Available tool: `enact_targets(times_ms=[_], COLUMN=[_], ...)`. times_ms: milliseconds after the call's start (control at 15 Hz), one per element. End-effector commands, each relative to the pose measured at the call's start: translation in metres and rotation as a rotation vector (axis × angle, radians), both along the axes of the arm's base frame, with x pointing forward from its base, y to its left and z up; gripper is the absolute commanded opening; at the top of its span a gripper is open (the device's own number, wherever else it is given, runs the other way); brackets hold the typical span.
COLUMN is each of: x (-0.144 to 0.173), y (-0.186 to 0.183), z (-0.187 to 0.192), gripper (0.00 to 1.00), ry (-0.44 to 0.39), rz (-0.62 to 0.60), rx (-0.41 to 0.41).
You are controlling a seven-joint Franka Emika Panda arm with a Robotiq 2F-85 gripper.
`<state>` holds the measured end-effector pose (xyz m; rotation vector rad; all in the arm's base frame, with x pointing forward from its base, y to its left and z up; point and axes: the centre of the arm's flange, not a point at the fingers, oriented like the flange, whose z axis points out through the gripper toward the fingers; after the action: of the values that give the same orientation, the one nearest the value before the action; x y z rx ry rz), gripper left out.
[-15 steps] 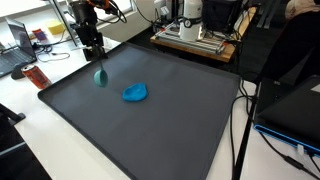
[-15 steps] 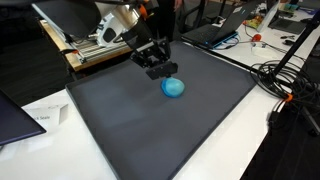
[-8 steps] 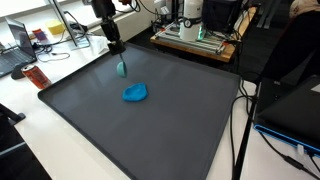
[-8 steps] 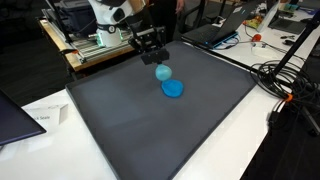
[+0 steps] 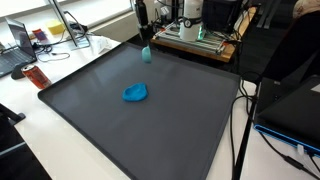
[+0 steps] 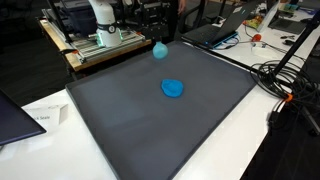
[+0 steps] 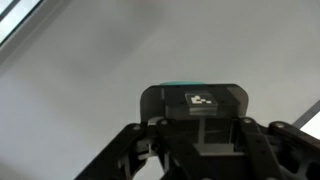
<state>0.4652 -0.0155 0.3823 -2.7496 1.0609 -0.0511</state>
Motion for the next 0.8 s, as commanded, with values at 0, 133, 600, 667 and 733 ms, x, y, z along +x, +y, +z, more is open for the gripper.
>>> enact_targets(times_ms=[0, 133, 600, 667, 733], x=[-0.03, -0.045, -0.053, -0.053, -0.053], y=[0.022, 0.036, 0.049, 0.049, 0.049], z=[0.068, 0.071, 0.06, 0.061, 0.061], gripper=[0.22, 0.22, 0.22, 0.22, 0.22], ry=[0.048, 0.061, 0.061, 0.061, 0.064], rz=[0.019, 0.049, 0.203, 0.219, 0.234], rx=[-0.078, -0.1, -0.099, -0.098, -0.095])
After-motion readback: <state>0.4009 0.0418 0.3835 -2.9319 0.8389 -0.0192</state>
